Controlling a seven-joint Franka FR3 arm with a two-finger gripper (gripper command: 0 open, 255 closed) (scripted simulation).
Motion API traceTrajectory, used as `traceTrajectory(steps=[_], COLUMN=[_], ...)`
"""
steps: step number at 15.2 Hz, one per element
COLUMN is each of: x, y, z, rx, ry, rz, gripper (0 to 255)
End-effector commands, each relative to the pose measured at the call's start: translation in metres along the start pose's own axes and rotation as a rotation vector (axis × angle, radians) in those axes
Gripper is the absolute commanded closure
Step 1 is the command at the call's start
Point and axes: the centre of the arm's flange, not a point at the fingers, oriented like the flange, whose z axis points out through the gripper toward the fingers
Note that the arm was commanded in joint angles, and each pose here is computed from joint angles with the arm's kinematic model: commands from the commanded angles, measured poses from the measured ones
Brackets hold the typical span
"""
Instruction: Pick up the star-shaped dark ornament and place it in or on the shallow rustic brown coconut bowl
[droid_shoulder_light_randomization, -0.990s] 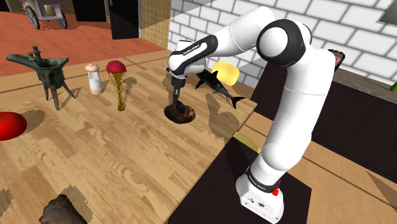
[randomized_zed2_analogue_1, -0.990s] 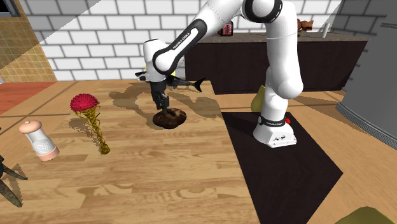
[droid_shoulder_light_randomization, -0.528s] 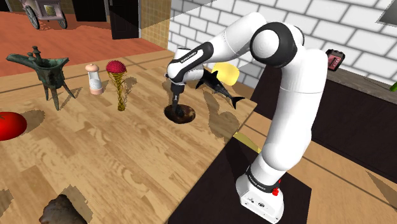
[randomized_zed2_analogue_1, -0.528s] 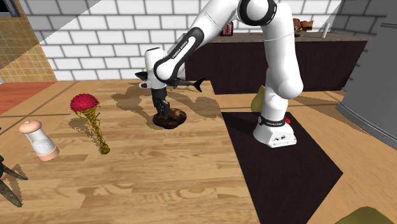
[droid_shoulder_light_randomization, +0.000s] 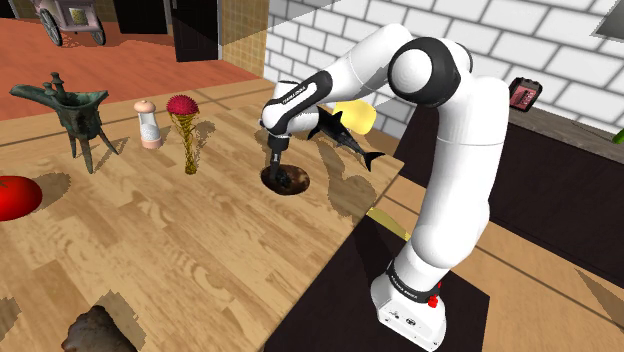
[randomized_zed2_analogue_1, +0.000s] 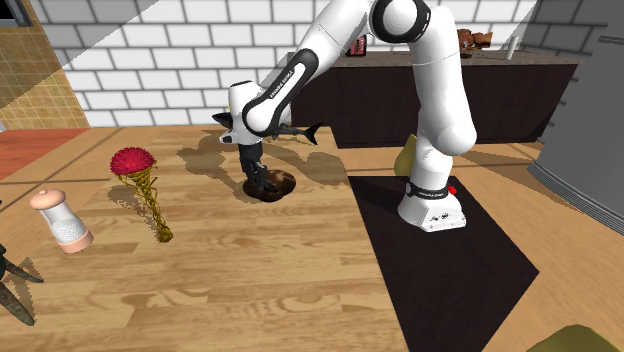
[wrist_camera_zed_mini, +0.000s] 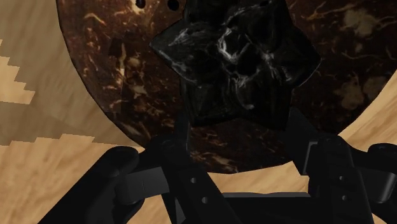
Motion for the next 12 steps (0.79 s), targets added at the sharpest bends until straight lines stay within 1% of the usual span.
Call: traceTrajectory(steps=[1,2,3,8,12], x=[-0.001,-0.001,-0.001,-0.001,0.000], y=[0.000,0.000,0.000,0.000,0.000], z=[0.001,0.001,0.001,0.001,-0.049], rx=[0.001,0.001,0.001,0.001,0.001], ry=[-0.001,-0.001,-0.001,-0.001,-0.001], rz=[0.001,0.001,0.001,0.001,0.001], gripper=[255,255,0,0,0])
